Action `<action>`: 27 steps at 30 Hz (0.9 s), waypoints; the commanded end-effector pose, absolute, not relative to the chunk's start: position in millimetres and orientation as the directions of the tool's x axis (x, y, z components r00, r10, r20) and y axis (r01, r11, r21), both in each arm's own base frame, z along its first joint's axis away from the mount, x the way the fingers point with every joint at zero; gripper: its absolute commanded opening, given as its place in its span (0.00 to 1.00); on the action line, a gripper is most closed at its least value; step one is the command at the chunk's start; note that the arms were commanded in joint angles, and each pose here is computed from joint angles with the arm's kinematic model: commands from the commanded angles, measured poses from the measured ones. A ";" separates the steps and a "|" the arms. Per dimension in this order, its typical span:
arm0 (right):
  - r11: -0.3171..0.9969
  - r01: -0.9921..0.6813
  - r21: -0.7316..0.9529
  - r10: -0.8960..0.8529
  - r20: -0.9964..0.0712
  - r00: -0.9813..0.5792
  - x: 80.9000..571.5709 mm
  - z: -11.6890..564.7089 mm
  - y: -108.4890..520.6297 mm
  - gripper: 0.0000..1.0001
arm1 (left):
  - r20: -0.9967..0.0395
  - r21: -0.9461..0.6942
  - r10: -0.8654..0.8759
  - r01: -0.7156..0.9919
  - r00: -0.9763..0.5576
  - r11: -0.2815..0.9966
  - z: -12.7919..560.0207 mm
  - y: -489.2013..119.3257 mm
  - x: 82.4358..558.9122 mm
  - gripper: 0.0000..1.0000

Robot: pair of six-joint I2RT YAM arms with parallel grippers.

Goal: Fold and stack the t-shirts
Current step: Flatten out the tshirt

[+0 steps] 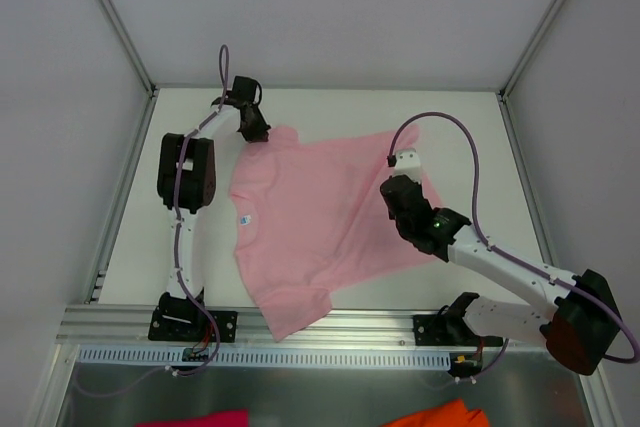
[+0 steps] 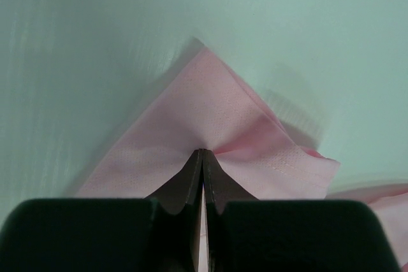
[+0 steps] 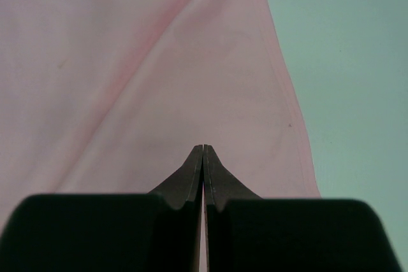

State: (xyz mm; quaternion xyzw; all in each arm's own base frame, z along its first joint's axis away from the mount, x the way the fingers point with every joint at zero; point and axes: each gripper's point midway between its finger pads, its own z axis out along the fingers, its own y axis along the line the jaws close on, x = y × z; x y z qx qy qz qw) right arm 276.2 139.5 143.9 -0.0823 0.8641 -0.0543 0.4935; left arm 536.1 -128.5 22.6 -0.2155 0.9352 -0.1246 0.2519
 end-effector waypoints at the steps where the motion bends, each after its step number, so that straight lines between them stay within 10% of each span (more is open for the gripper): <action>1: 0.987 -0.061 -0.150 -0.162 -0.869 -0.468 276.1 153.2 137.3 0.01 | -0.417 -0.331 -0.464 -0.345 -0.781 0.878 31.3 -117.5 543.2 0.00; 13: 0.984 -0.091 -0.155 -0.180 -0.866 -0.467 276.4 149.5 145.1 0.01 | -0.454 -0.347 -0.535 -0.412 -0.713 0.843 58.1 -80.1 565.5 0.00; 17: 0.982 -0.099 -0.159 -0.187 -0.860 -0.475 279.5 145.9 150.0 0.01 | -0.539 -0.555 -0.491 -0.150 -0.684 0.818 110.1 -131.0 556.3 0.00; 27: 0.977 -0.111 -0.180 -0.211 -0.845 -0.491 281.3 141.3 156.8 0.01 | -0.723 -0.449 -0.268 0.139 -0.637 0.883 168.8 -206.6 487.0 0.00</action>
